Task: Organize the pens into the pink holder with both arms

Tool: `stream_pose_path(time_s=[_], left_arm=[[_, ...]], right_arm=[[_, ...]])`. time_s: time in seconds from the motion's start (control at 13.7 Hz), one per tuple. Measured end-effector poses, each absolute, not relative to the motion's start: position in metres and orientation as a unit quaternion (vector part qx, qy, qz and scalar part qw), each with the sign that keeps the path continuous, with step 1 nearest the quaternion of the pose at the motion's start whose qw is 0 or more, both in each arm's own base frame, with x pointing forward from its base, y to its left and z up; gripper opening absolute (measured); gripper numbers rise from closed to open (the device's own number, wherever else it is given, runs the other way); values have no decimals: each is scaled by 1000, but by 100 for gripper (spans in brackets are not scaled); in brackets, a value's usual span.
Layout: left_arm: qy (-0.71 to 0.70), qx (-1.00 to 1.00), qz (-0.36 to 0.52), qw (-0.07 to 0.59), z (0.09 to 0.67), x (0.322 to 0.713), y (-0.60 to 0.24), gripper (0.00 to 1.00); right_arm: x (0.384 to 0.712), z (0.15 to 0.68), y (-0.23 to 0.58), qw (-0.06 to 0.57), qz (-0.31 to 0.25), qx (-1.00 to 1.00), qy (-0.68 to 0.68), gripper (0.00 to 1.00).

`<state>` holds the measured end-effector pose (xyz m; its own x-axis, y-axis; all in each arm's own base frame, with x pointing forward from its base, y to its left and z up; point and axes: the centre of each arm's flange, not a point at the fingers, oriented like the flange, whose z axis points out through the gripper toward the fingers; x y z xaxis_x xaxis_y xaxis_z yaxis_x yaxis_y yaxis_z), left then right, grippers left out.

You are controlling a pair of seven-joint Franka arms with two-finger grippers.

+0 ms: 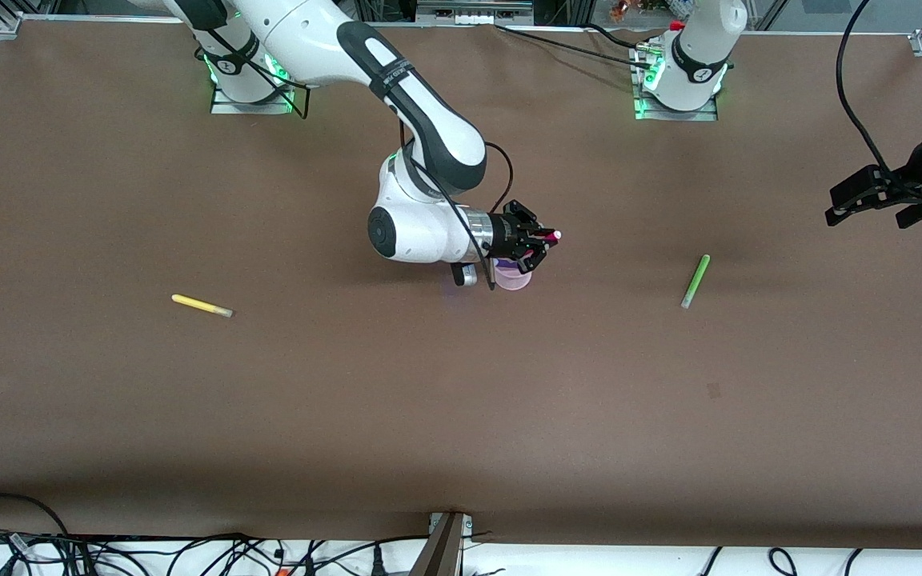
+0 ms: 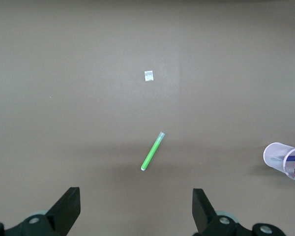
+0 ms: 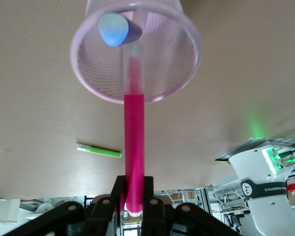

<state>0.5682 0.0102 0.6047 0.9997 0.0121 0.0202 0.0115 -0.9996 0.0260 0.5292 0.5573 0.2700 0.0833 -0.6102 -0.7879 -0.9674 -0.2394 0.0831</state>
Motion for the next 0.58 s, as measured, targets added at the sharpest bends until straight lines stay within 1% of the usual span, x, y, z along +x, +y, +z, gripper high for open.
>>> stream_pose_path(time_s=[0.15, 0.22, 0.51, 0.58], left_arm=[[6, 1000, 10, 13, 605, 568, 10, 100], [5, 1000, 10, 13, 605, 568, 9, 100], [0, 1000, 9, 13, 604, 569, 0, 100], [0, 1000, 8, 13, 603, 569, 0, 100]], right_arm=[[530, 269, 557, 243, 367, -695, 569, 40], [531, 270, 557, 245, 365, -694, 570, 42], [533, 271, 556, 250, 360, -693, 572, 42], [534, 272, 556, 253, 359, -693, 572, 46]])
